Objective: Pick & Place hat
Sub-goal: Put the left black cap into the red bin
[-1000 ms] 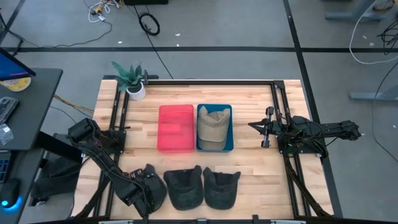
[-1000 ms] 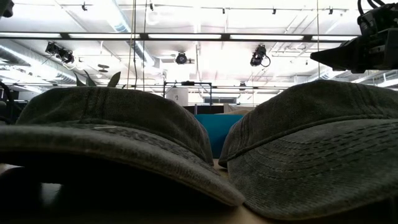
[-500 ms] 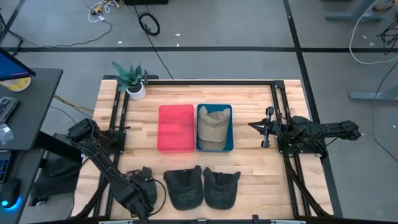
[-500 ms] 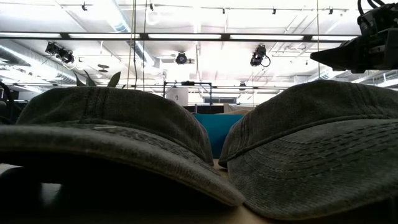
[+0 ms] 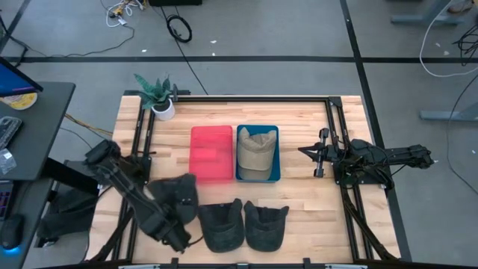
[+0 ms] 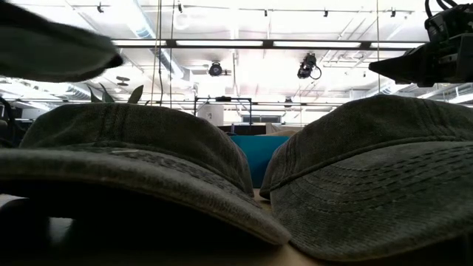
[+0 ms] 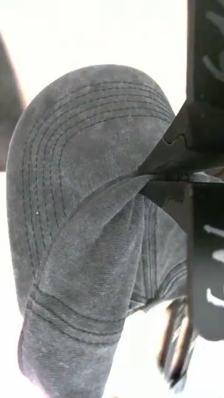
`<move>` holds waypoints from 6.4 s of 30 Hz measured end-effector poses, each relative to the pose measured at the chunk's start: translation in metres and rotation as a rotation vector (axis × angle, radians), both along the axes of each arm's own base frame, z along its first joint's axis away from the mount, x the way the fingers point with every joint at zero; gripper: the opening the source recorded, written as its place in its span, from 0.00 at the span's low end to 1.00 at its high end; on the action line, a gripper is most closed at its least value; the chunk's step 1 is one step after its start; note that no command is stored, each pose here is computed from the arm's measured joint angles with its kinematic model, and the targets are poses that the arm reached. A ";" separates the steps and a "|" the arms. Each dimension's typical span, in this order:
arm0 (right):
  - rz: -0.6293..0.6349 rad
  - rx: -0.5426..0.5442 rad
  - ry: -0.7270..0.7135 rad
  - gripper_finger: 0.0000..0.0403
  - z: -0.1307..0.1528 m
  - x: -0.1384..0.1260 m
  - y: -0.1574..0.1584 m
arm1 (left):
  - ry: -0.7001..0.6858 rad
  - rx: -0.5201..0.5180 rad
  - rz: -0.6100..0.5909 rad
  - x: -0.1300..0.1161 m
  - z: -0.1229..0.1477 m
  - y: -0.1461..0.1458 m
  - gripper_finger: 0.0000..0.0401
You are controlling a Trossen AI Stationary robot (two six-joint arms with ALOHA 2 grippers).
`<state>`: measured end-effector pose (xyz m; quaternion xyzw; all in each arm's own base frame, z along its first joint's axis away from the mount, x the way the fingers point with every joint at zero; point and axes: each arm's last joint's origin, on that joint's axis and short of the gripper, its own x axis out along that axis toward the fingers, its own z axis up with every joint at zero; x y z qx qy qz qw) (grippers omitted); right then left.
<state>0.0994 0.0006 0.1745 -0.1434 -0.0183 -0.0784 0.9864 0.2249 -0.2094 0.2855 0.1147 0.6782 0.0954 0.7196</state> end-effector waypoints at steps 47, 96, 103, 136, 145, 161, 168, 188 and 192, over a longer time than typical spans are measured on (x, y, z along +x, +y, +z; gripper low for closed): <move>0.000 0.000 0.000 0.03 0.000 0.000 0.000 | 0.052 0.254 -0.139 0.124 -0.044 0.128 0.02; 0.001 0.000 0.000 0.03 0.000 0.000 0.000 | 0.140 0.011 -0.034 0.109 -0.036 0.125 0.37; 0.000 0.000 0.000 0.03 0.000 0.000 0.000 | 0.010 0.161 -0.056 0.104 -0.023 0.113 0.35; 0.000 0.000 0.000 0.03 0.000 0.000 0.000 | -0.410 0.218 0.425 0.160 -0.030 0.216 0.35; 0.000 0.000 0.000 0.03 0.000 0.000 0.000 | -0.409 0.280 0.396 0.165 -0.036 0.214 0.35; 0.000 0.000 0.000 0.03 0.000 0.000 0.000 | -0.211 0.254 0.444 0.166 -0.073 0.229 0.35; 0.000 0.000 0.000 0.03 0.000 0.000 0.000 | -0.181 0.250 0.432 0.167 -0.079 0.228 0.35; 0.000 0.000 0.000 0.03 0.000 0.000 0.000 | -0.251 0.023 0.148 0.143 -0.035 0.133 0.35; 0.000 0.000 0.000 0.03 0.000 0.000 0.000 | -0.285 -0.061 0.054 0.142 -0.033 0.105 0.35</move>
